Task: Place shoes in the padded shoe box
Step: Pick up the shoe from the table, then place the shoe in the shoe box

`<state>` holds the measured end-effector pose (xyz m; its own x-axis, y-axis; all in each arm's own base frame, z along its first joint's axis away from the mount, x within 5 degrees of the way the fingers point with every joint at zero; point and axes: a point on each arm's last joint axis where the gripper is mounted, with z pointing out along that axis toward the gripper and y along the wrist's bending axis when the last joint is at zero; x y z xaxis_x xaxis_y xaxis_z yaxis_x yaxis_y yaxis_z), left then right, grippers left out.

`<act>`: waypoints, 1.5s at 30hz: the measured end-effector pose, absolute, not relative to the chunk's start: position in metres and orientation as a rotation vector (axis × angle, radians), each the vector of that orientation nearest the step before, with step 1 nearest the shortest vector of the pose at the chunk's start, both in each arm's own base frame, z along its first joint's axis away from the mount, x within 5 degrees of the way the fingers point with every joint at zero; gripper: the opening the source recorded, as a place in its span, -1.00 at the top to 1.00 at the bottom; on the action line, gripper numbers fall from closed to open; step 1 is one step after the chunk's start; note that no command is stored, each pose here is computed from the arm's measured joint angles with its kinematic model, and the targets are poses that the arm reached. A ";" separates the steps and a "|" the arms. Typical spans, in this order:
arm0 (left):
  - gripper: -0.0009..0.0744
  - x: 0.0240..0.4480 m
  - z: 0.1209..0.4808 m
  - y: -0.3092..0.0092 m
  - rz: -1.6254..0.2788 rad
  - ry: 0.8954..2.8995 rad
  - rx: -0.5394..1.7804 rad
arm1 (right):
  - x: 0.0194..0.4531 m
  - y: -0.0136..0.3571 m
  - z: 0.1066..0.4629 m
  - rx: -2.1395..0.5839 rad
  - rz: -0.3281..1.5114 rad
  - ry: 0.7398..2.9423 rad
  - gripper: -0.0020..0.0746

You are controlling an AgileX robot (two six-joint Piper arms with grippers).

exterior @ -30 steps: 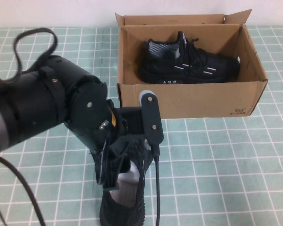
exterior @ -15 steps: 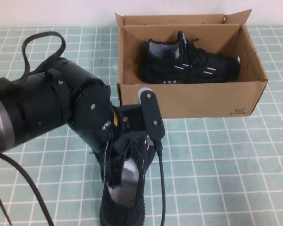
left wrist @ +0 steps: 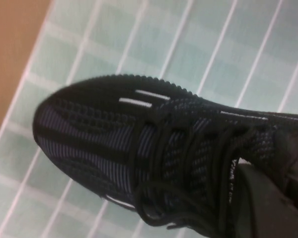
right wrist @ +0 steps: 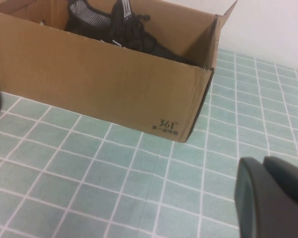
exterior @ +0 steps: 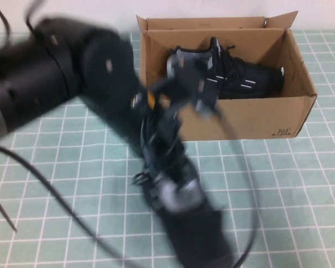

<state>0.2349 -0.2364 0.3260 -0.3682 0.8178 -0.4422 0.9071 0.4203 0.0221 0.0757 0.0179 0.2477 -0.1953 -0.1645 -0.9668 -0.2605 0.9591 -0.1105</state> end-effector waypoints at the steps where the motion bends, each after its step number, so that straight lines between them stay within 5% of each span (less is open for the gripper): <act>1: 0.96 0.235 0.337 -0.239 -0.363 2.300 1.410 | 0.076 0.018 0.248 -0.316 0.089 1.776 0.97; 9: 0.96 0.246 0.407 -0.256 -0.637 2.145 0.973 | 0.076 0.018 0.248 -0.315 0.091 1.776 0.97; 17: 0.96 0.273 0.429 -0.271 -0.786 1.892 0.601 | 0.076 0.018 0.248 -0.314 0.093 1.777 0.97; 33: 0.96 0.356 0.351 -0.302 -0.906 1.837 0.161 | 0.076 0.018 0.248 -0.298 0.108 1.778 0.97; 45: 0.96 0.378 0.285 -0.321 -0.899 1.960 0.094 | 0.076 0.018 0.248 -0.282 0.121 1.781 0.97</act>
<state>0.3780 -0.3213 0.2848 -0.5519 -0.2854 -0.7836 0.4077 0.7273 -0.5520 0.0757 0.0181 0.2479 -0.2043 -0.1252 -0.9709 -0.2550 0.9644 -0.0707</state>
